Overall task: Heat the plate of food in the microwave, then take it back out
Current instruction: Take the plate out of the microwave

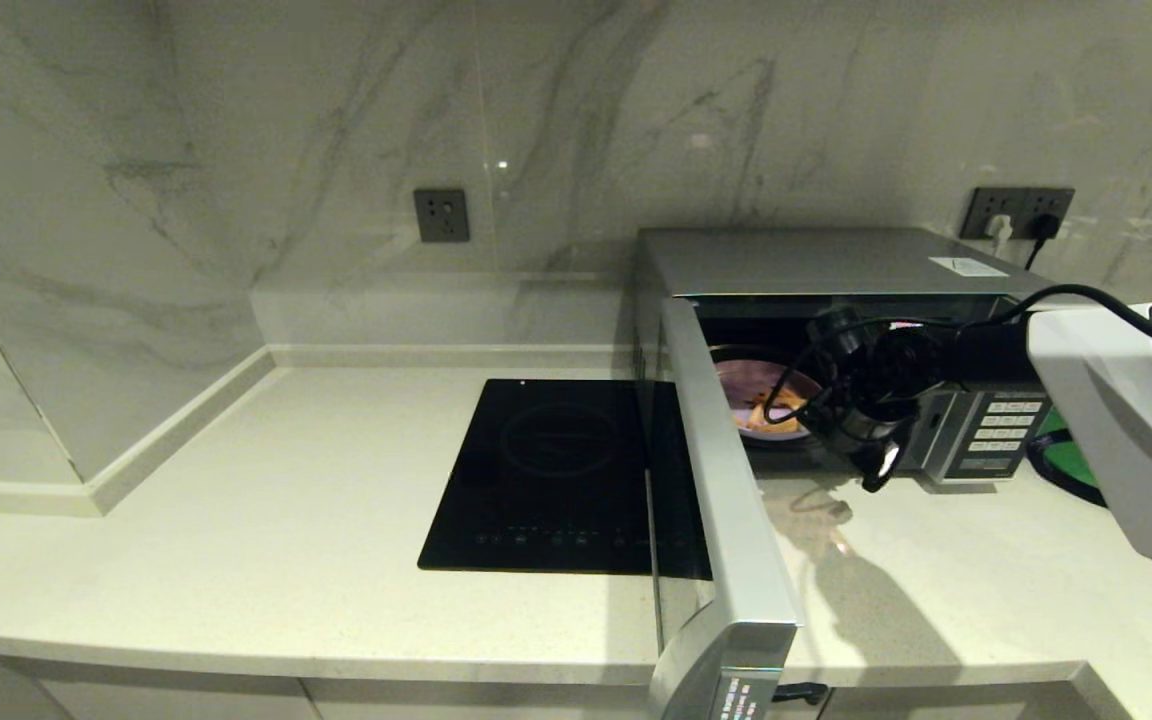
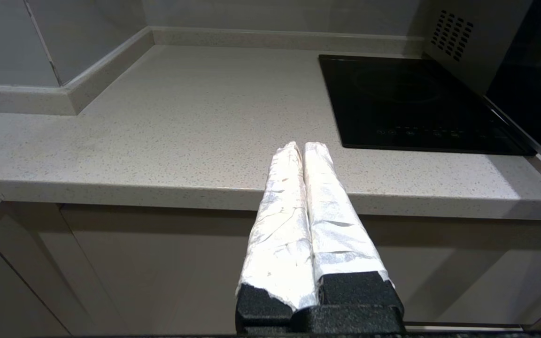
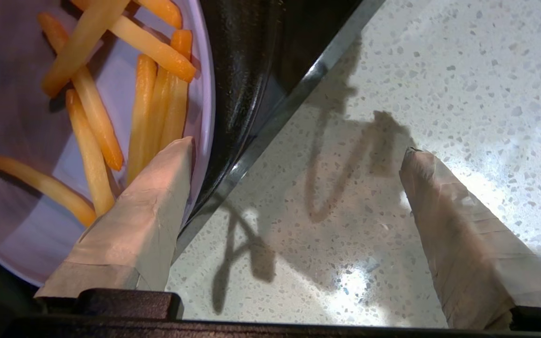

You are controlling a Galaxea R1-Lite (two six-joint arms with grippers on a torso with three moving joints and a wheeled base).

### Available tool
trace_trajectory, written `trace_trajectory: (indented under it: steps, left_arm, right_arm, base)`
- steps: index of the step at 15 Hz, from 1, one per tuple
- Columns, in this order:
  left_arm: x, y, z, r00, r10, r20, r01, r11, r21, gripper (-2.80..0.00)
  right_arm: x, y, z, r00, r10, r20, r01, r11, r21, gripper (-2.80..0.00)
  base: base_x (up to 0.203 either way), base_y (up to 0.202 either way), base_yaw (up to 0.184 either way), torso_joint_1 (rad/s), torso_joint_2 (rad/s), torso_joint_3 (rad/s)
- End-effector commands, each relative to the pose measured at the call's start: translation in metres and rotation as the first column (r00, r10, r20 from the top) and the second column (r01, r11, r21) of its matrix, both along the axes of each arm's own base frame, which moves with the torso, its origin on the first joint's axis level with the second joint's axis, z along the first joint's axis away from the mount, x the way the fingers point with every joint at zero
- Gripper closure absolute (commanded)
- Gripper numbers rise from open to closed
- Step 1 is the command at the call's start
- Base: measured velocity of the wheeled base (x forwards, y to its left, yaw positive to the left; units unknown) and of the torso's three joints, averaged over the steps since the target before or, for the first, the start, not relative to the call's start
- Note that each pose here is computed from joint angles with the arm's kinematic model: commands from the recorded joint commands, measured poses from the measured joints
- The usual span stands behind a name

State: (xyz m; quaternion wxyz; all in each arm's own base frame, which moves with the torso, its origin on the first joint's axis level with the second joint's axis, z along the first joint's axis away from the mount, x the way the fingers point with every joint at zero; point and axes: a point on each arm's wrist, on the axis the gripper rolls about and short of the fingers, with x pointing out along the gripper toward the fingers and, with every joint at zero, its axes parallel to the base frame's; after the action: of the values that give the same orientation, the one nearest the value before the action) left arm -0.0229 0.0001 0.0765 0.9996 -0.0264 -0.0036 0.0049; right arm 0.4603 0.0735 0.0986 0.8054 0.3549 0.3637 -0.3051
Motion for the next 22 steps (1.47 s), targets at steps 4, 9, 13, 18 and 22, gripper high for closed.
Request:
trace_trajectory:
  steps: [4, 9, 13, 18, 22]
  left_arm:
    - [0.000, 0.000, 0.000, 1.000, 0.001, 0.001, -0.001, 1.000, -0.001, 0.00]
    - [0.000, 0.000, 0.000, 1.000, 0.001, 0.001, -0.001, 1.000, -0.001, 0.00]
    - [0.000, 0.000, 0.000, 1.000, 0.001, 0.001, -0.001, 1.000, -0.001, 0.00]
    - [0.000, 0.000, 0.000, 1.000, 0.001, 0.001, -0.001, 1.000, -0.001, 0.00]
    - [0.000, 0.000, 0.000, 1.000, 0.001, 0.001, -0.001, 1.000, -0.001, 0.00]
  right_arm:
    - [-0.003, 0.000, 0.004, 1.000, -0.008, 0.002, 0.008, 1.000, 0.004, -2.80]
    - [-0.005, -0.001, 0.010, 1.000, -0.015, 0.011, 0.015, 1.000, 0.001, -2.80]
    - [-0.007, -0.001, 0.007, 1.000, -0.017, -0.009, 0.017, 1.000, -0.002, -2.80]
    - [-0.003, 0.000, 0.001, 1.000, -0.016, -0.015, 0.016, 1.000, -0.003, 0.00]
    - [-0.002, 0.000, -0.002, 1.000, -0.016, -0.020, 0.016, 1.000, -0.004, 0.00]
  base:
    - [0.000, 0.000, 0.000, 0.000, 0.00, 0.000]
    - [0.000, 0.000, 0.000, 0.000, 0.00, 0.000]
    - [0.000, 0.000, 0.000, 0.000, 0.00, 0.000]
    - [0.000, 0.000, 0.000, 0.000, 0.00, 0.000]
    - [0.000, 0.000, 0.000, 0.000, 0.00, 0.000]
